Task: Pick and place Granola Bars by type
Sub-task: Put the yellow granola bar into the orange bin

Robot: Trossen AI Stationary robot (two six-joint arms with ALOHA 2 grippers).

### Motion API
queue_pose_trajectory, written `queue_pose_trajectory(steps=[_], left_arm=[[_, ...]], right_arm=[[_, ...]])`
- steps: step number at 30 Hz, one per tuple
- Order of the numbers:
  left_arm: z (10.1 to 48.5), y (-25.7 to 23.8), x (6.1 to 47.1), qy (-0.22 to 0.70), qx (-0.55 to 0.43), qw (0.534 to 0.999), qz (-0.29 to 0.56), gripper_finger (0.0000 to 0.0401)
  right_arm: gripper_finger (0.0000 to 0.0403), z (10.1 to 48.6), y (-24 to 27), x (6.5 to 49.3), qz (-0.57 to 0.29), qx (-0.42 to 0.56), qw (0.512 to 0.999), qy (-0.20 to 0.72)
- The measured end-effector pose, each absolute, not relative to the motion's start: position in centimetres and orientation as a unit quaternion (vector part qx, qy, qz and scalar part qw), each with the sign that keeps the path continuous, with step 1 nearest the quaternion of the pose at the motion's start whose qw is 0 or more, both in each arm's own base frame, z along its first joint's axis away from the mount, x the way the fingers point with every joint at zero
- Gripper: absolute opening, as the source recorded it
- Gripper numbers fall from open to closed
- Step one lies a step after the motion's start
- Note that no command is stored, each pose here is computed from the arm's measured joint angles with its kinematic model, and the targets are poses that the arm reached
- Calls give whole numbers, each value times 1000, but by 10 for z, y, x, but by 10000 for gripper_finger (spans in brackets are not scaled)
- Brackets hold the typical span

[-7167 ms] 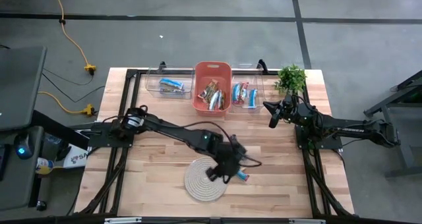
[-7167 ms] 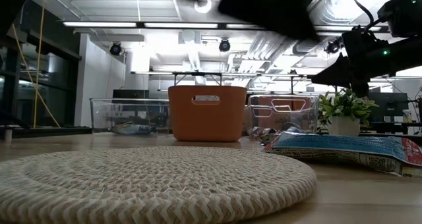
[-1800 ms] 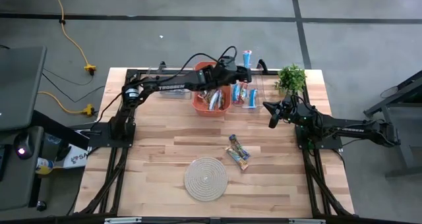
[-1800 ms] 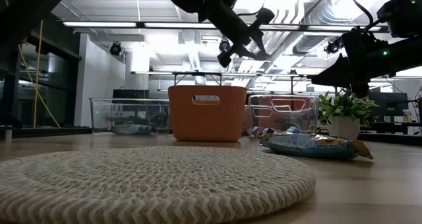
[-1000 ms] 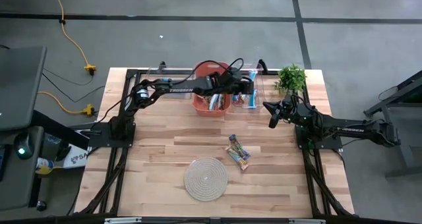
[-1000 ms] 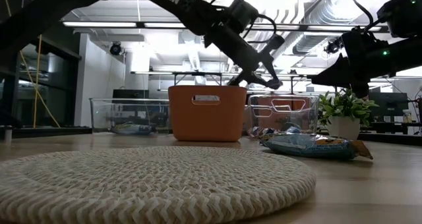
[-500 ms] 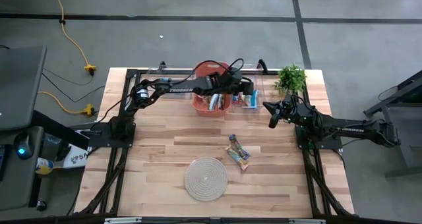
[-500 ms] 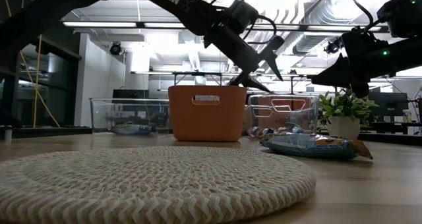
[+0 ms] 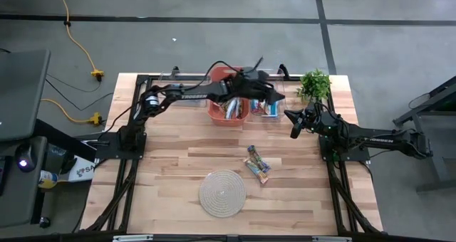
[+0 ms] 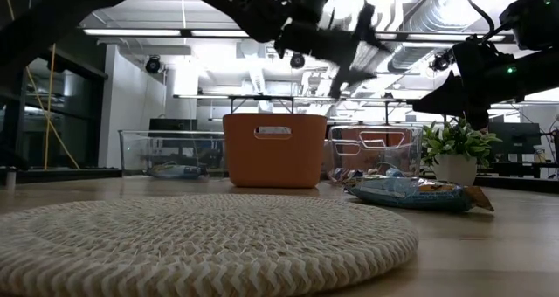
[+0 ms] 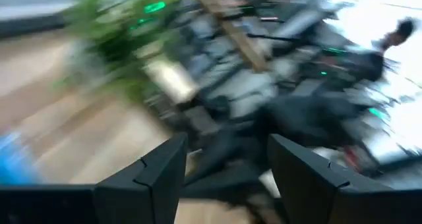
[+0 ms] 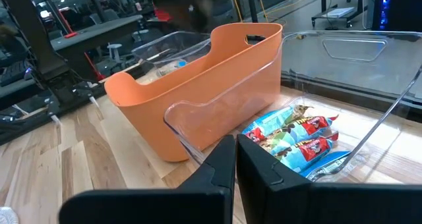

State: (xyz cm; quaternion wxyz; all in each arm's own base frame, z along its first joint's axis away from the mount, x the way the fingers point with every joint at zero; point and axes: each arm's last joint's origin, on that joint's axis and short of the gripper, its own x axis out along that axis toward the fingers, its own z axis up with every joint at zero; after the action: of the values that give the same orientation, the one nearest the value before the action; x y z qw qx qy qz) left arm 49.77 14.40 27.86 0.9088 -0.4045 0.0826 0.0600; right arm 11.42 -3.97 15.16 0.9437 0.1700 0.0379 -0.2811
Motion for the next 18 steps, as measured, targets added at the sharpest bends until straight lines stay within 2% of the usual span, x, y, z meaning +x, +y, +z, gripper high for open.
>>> queue_pose_trajectory(steps=[7,11,18], left_arm=[[320,134,492,6,-312,940,-136,209],[338,130,484,-19,-254,934,-249,209],[347,116,475,19,-196,900,-389,209]], right_arm=[[0,152,-40,114,-281,170,944,38],[0,152,-40,114,-281,170,944,38],[0,152,-40,114,-281,170,944,38]])
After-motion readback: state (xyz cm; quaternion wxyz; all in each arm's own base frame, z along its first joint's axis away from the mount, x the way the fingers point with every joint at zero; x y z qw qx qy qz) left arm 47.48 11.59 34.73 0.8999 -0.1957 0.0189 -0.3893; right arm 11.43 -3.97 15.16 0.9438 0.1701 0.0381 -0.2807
